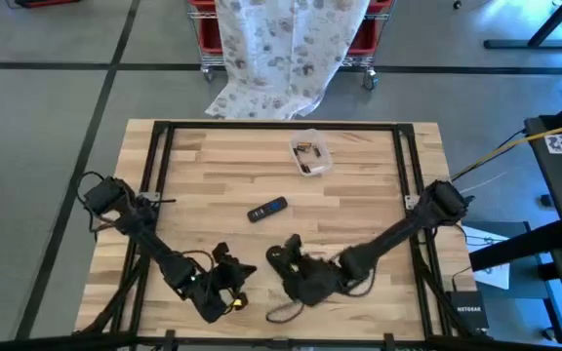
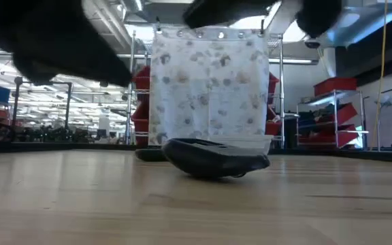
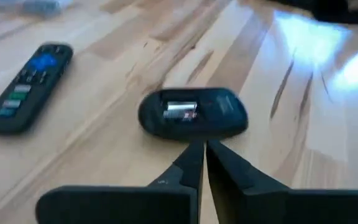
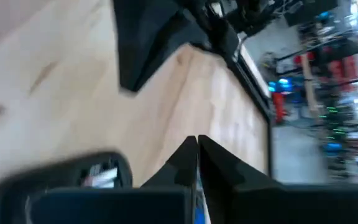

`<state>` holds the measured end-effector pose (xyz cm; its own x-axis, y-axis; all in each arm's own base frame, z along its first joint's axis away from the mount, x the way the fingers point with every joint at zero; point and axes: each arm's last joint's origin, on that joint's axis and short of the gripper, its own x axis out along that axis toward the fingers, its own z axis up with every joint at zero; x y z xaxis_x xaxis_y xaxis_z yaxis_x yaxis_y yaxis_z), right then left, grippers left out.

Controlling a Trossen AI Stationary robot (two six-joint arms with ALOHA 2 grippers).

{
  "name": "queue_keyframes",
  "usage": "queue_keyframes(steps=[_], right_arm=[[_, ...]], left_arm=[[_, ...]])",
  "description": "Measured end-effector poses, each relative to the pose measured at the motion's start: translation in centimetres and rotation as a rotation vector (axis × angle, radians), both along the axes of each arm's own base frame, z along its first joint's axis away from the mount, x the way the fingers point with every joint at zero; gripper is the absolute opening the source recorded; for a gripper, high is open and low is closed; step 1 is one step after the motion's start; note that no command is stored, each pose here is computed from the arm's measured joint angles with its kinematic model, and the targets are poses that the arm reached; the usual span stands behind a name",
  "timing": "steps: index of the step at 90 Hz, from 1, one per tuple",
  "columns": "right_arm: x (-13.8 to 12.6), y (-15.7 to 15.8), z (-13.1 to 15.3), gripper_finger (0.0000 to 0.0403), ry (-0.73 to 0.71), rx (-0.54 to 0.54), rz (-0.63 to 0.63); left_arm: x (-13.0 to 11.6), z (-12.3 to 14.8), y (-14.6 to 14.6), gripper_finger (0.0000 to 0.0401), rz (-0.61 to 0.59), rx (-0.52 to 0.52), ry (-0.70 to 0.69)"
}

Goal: Insert battery
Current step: Insert the white battery into the wireless mouse

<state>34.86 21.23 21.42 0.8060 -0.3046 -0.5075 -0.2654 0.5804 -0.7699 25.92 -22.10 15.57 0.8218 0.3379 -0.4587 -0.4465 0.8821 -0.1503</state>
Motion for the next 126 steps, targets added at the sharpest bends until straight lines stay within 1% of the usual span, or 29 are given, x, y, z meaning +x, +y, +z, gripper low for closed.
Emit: queue_keyframes(steps=[6, 10, 14, 18, 25, 30, 34, 44, 51, 61, 68, 74, 79, 88, 102, 115, 126], right_arm=[[-1.1, 1.1, -0.1, 0.0000, 0.039, -0.039, 0.020], [-1.8, 1.7, -0.3, 0.0000, 0.062, -0.032, 0.036], [-2.4, 2.3, -0.5, 0.0000, 0.086, -0.003, 0.056], [-2.9, 2.8, -0.7, 0.0000, 0.107, 0.045, 0.066], [-3.6, 3.4, -0.9, 0.0007, 0.144, 0.172, 0.055], [-3.8, 3.4, -1.2, 0.0020, 0.188, 0.265, 0.025], [-3.9, 3.2, -1.4, 0.0036, 0.216, 0.350, -0.023], [-3.4, 2.3, -2.1, 0.0093, 0.187, 0.604, -0.224], [-3.3, 2.0, -2.8, 0.0148, 0.149, 0.705, -0.291], [-3.3, 1.8, -3.8, 0.0236, 0.057, 0.769, -0.349], [-3.4, 1.4, -4.1, 0.0293, 0.000, 0.800, -0.426], [-3.1, 0.9, -4.7, 0.0329, -0.053, 0.823, -0.505], [-2.8, 0.7, -5.4, 0.0349, -0.086, 0.830, -0.553], [-2.1, 0.5, -7.2, 0.0360, -0.111, 0.843, -0.611], [-1.3, 0.0, -10.1, 0.0354, -0.104, 0.870, -0.696], [-0.5, -0.6, -11.7, 0.0347, -0.128, 0.895, -0.741], [-0.2, -0.7, -12.4, 0.0341, -0.146, 0.892, -0.751]], left_arm=[[-0.4, -0.1, -0.2, 0.0003, 0.001, -0.003, 0.007], [-0.6, -0.2, -0.3, 0.0003, -0.003, 0.006, 0.016], [-0.7, -0.2, -0.3, 0.0003, -0.011, 0.025, 0.028], [-0.7, -0.3, -0.2, 0.0003, -0.021, 0.052, 0.043], [-0.5, -0.3, 0.1, 0.0003, -0.036, 0.093, 0.061], [-0.3, -0.3, 0.3, 0.0003, -0.041, 0.115, 0.072], [-0.2, -0.3, 0.4, 0.0003, -0.047, 0.133, 0.081], [0.3, -0.3, 1.0, 0.0003, -0.050, 0.174, 0.102], [0.9, -0.3, 1.7, 0.0003, -0.037, 0.192, 0.113], [1.7, -0.4, 2.7, 0.0003, -0.037, 0.201, 0.147], [2.3, -0.7, 3.4, 0.0003, -0.052, 0.181, 0.184], [2.7, -1.3, 3.9, 0.0003, -0.057, 0.177, 0.220], [3.0, -1.9, 4.3, 0.0003, -0.047, 0.179, 0.238], [3.6, -3.1, 4.8, 0.0003, -0.020, 0.164, 0.259], [4.6, -5.1, 5.2, 0.0003, -0.038, 0.108, 0.292], [5.8, -6.1, 5.3, 0.0003, -0.055, 0.087, 0.239], [6.3, -6.3, 4.9, 0.0003, -0.086, 0.083, 0.195]])
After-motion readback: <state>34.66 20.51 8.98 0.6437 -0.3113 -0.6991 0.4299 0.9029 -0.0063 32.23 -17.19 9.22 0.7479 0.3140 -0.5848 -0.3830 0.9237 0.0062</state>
